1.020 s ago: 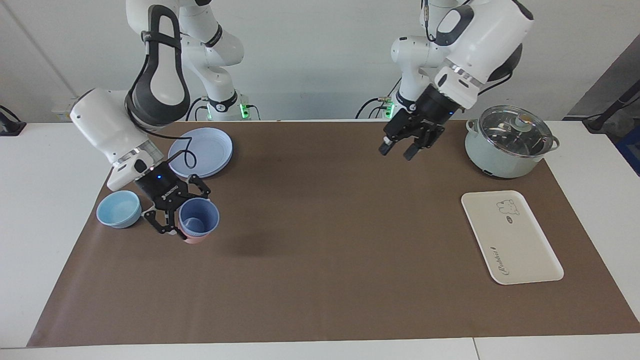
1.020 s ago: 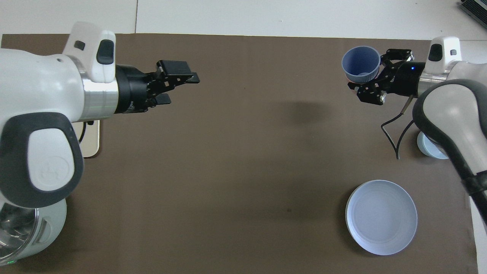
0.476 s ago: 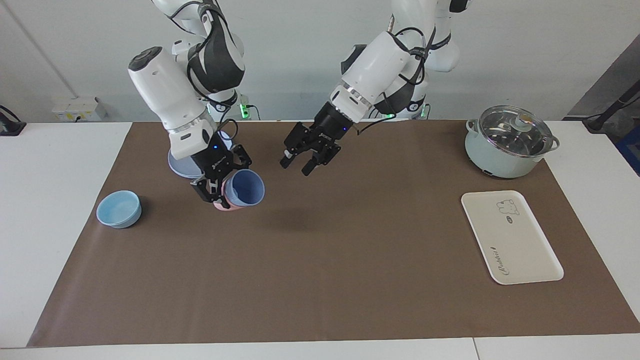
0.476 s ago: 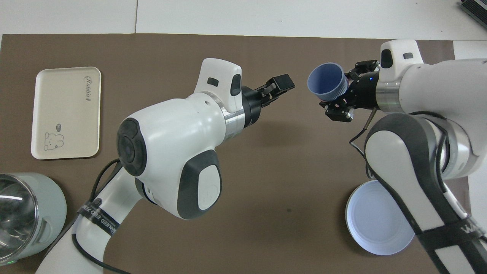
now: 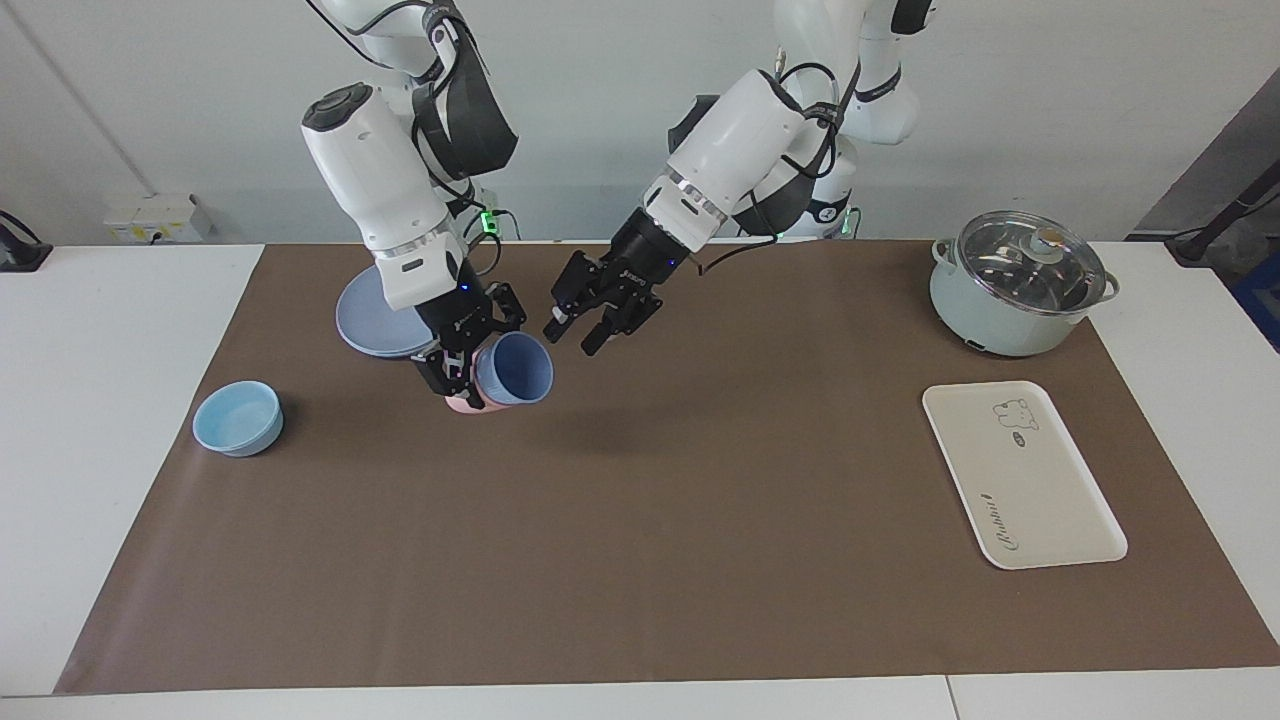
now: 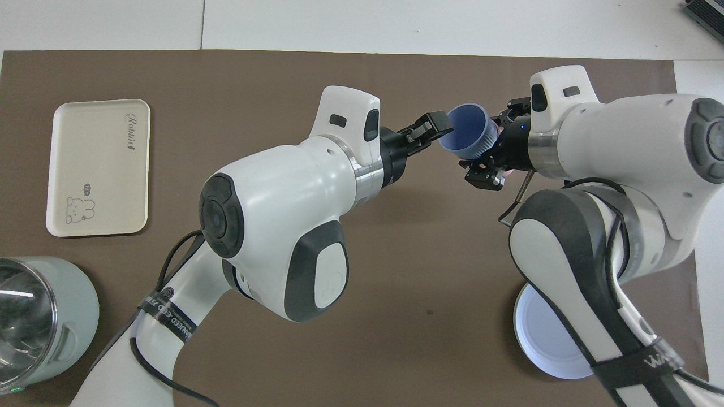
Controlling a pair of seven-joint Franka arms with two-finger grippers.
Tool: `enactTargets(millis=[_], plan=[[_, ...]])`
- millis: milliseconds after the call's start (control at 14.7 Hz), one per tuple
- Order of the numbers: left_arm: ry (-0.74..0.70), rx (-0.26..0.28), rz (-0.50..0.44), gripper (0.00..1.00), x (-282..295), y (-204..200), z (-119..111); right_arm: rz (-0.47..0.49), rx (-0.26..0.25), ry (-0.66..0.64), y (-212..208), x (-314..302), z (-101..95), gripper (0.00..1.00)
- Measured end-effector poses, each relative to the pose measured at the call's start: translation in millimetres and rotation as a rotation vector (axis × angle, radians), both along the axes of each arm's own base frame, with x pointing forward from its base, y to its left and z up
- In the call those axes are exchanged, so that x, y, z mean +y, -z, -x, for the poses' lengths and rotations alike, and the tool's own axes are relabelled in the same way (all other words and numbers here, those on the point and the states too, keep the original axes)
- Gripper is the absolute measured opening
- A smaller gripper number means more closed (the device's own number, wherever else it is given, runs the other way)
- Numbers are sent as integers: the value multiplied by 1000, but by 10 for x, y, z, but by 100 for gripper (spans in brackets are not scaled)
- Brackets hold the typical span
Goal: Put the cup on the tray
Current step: 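Grasp the cup rim with the left gripper from the right gripper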
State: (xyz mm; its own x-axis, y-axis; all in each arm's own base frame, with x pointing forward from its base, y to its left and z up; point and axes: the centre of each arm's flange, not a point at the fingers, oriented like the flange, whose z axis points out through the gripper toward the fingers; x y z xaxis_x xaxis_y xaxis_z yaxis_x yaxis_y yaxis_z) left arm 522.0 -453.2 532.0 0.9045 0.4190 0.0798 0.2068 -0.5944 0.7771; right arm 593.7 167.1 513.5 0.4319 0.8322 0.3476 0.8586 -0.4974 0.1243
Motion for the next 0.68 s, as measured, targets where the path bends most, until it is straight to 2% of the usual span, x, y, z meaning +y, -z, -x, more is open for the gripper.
enactTargets(millis=[272, 408, 476, 680], plan=[[-3, 17, -14, 53, -158, 356, -22, 23, -3, -27, 5, 97, 32, 85], [0, 19, -15, 52, -206, 410, -20, 36, -7, -31, 5, 90, 30, 85], [4, 17, -13, 46, -228, 398, -7, 40, -8, -33, 5, 89, 30, 85], [4, 16, -12, 10, -240, 389, -5, 45, -10, -30, -7, 56, 24, 85]])
